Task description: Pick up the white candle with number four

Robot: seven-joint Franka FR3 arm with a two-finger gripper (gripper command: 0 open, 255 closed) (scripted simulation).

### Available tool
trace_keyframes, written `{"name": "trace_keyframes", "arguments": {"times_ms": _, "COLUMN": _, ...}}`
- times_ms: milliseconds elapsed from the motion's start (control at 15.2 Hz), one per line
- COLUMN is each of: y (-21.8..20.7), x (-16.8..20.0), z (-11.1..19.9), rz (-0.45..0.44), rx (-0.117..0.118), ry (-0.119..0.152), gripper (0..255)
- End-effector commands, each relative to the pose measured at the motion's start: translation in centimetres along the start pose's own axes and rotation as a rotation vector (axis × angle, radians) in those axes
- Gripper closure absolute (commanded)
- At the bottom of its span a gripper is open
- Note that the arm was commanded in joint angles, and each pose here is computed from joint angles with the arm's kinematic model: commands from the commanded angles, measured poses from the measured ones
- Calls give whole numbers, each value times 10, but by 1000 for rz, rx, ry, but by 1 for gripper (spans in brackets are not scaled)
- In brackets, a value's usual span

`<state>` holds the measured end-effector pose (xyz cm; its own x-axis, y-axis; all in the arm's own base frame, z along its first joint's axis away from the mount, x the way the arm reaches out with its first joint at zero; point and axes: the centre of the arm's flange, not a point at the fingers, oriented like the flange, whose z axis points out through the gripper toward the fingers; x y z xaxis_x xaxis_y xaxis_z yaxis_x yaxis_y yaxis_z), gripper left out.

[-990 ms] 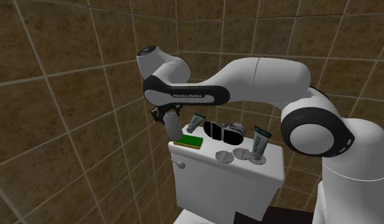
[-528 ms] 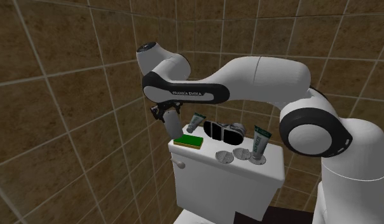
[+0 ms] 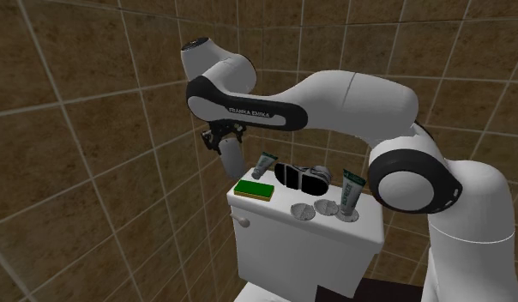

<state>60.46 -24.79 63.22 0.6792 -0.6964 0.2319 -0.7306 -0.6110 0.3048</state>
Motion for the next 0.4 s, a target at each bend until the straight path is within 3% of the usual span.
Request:
{"name": "trace_keyframes", "arguments": {"times_ms": 0, "y": 4, "x": 3, "z": -9, "rz": 0, "rx": 0, "ry": 0, "gripper": 255}}
{"name": "trace_keyframes", "arguments": {"times_ms": 330, "y": 9, "x": 7, "z": -25, "rz": 0, "rx": 0, "ry": 0, "gripper": 255}}
